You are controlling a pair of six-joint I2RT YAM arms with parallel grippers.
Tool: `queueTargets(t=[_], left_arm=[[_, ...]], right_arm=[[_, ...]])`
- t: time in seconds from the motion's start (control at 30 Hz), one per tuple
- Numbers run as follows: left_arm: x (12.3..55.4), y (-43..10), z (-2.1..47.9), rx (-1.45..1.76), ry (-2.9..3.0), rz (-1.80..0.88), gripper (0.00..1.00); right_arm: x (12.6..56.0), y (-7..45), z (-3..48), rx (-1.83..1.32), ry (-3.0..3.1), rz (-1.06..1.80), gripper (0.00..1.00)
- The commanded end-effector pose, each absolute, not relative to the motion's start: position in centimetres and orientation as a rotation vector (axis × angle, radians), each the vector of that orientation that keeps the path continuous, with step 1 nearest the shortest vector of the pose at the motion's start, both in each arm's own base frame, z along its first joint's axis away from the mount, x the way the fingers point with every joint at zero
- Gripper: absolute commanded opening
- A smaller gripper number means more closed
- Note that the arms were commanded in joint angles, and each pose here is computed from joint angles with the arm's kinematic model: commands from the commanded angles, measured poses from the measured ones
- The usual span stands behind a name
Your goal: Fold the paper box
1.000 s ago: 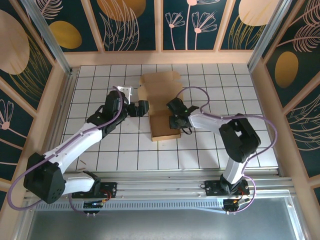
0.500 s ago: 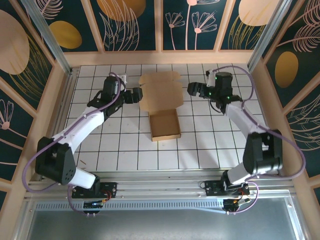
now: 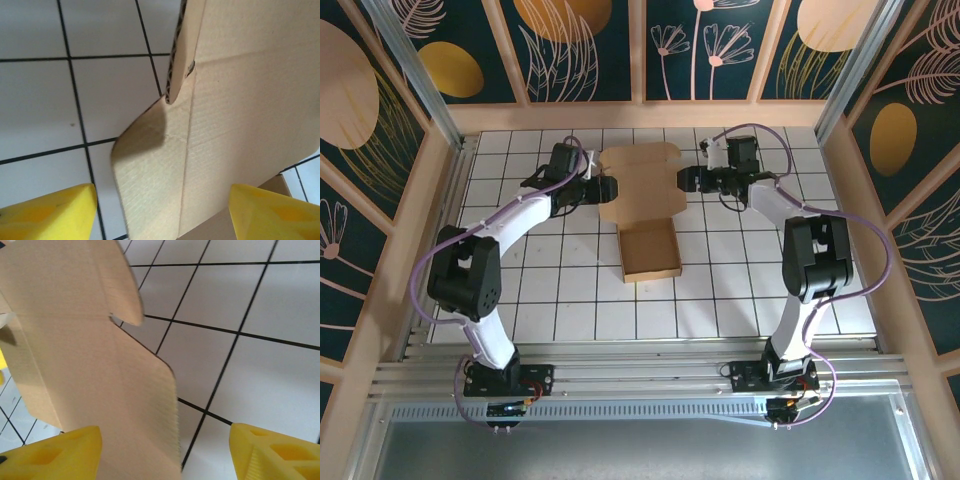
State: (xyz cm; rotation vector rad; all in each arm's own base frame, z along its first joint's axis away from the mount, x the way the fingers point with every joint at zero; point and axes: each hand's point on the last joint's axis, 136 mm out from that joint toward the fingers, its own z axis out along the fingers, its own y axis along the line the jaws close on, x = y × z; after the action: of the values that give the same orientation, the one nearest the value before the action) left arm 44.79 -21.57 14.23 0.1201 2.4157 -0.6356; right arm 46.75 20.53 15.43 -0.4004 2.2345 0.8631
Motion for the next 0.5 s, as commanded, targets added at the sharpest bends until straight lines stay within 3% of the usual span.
queueTargets(t=[0.0, 0.17, 0.37, 0.47], left_arm=[[44.7, -23.0, 14.8, 0.163, 2.415, -0.748, 0.64], [44.3, -23.1, 14.4, 0.177, 2.430, -0.760, 0.57], [44.0, -22.8, 14.1, 0.208, 2.442, -0.730, 0.52], [44.1, -22.8, 14.0, 0.226, 2.442, -0.715, 0.43]], right_arm=[[46.8, 22.0, 15.3, -0.458, 2.220, 0.886, 0.68], [46.3, 23.2, 14.8, -0.471, 2.232, 0.882, 0.66], [46.2, 23.3, 14.9, -0.465, 2.238, 0.852, 0.51], [46.2, 23.4, 15.3, -0.464, 2.223, 0.858, 0.47]])
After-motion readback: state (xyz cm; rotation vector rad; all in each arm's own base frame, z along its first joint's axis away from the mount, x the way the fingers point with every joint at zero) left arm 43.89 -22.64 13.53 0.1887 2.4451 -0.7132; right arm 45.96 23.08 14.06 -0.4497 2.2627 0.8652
